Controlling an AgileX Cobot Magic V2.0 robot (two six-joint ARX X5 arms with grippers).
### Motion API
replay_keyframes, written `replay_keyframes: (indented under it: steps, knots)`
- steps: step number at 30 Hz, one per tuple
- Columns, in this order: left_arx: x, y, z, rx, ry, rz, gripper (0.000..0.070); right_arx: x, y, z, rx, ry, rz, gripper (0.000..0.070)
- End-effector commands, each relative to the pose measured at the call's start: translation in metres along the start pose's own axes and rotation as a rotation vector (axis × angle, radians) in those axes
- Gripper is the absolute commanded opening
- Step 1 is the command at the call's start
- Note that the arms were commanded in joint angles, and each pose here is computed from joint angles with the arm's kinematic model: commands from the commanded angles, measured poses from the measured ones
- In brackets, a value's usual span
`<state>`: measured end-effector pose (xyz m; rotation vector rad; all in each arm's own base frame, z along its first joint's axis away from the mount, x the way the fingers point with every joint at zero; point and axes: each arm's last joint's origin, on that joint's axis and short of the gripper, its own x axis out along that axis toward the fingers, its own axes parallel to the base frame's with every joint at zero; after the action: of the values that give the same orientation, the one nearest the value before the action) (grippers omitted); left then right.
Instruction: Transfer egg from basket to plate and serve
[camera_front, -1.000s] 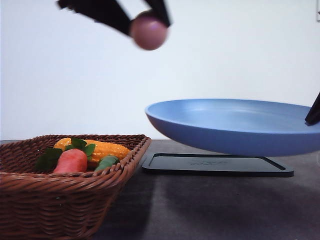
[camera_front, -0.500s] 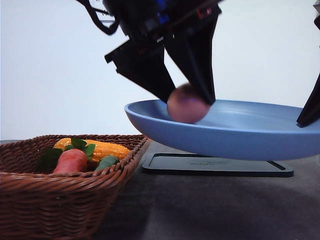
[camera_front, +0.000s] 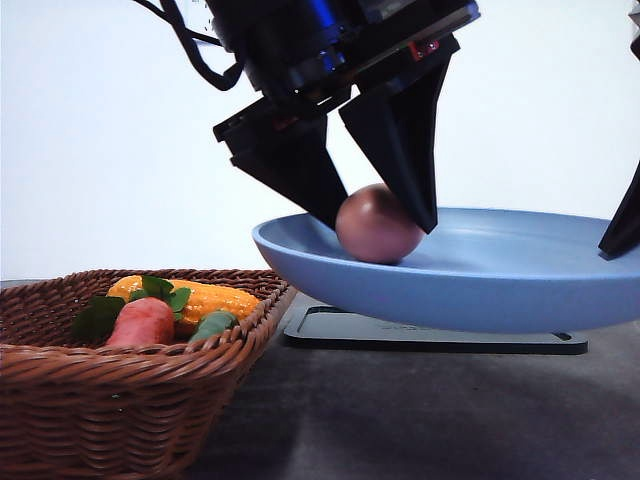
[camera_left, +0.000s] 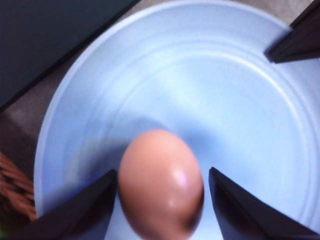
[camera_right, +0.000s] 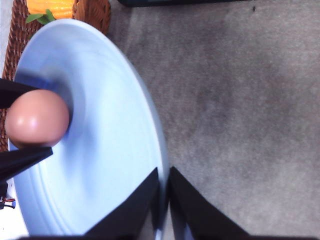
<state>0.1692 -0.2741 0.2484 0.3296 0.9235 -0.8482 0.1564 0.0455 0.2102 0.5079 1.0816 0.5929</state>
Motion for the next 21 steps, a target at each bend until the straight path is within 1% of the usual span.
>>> replay_keyframes:
  steps: [1,6,11,16,21]
  knots:
    - [-0.008,-0.004,0.005,0.014,-0.021,-0.012,0.0394,0.001,0.001,0.002,0.007,0.004,0.017,0.0000]
    - [-0.035,-0.002,0.003,0.010,-0.052,-0.001,0.0393,0.009,-0.004,0.006,0.064,0.045,0.001,0.0000]
    - [-0.078,0.004,0.001,-0.004,-0.150,0.059,0.0393,0.018,-0.007,0.023,0.074,0.049,-0.006,0.0000]
    - [-0.129,0.012,-0.008,-0.033,-0.293,0.166,0.0393,0.025,-0.013,0.055,0.068,0.029,-0.019,0.0000]
    - [-0.179,0.019,-0.024,-0.074,-0.449,0.291,0.0393,0.036,-0.028,0.093,0.085,0.028,-0.045,0.0000]
